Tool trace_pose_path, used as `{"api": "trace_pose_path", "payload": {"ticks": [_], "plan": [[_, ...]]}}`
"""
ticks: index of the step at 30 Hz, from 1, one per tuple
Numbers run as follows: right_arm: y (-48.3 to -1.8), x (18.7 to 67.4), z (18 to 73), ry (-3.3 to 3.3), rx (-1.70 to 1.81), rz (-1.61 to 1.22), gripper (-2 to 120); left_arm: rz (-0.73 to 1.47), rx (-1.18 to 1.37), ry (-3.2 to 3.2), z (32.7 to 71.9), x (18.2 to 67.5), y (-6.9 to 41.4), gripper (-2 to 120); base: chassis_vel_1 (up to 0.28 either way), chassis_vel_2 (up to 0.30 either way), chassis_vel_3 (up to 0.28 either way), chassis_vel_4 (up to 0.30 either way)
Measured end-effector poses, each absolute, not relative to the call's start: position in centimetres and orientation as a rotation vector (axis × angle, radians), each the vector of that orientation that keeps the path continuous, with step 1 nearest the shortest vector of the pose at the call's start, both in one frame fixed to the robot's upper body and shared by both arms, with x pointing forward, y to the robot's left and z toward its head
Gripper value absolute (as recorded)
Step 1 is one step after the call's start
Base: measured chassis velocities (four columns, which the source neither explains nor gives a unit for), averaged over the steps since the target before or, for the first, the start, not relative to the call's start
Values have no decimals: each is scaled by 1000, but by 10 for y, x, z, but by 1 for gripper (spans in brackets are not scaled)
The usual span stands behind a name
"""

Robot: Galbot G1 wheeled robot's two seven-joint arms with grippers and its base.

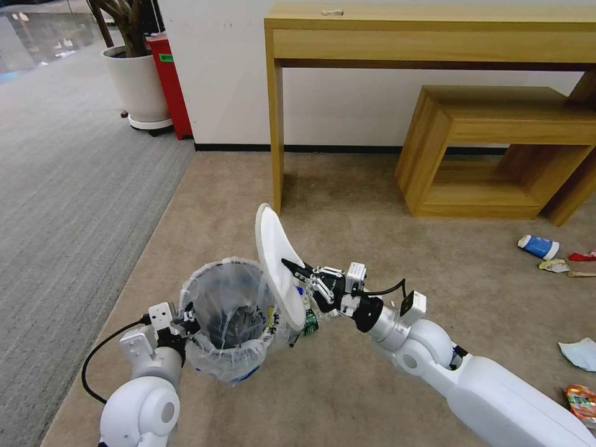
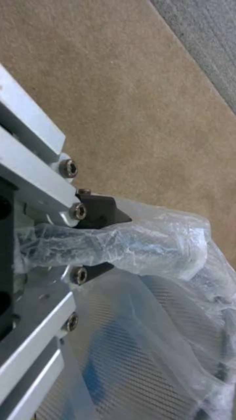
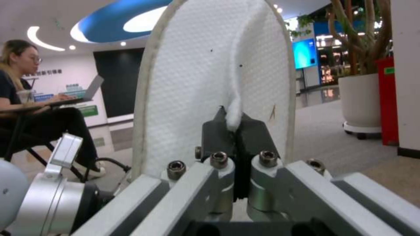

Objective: Pick up the trash bin and place the garbage on the floor into it.

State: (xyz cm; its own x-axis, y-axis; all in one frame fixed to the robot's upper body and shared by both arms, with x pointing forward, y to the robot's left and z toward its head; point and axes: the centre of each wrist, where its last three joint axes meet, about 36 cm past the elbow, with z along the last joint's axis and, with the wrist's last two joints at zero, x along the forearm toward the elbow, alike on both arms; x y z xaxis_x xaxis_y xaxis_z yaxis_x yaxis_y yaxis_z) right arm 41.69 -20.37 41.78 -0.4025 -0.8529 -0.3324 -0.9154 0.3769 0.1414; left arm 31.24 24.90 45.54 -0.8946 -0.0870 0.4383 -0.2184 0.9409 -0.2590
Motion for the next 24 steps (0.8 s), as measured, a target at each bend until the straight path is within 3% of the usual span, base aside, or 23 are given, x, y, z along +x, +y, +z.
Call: {"api": "trace_pose_path", "payload": {"ticks": [24], "plan": [[-143,444,465,2259,-1699,460,0,479,110,-2617,461,311,233,2,0,0,0,0]]}}
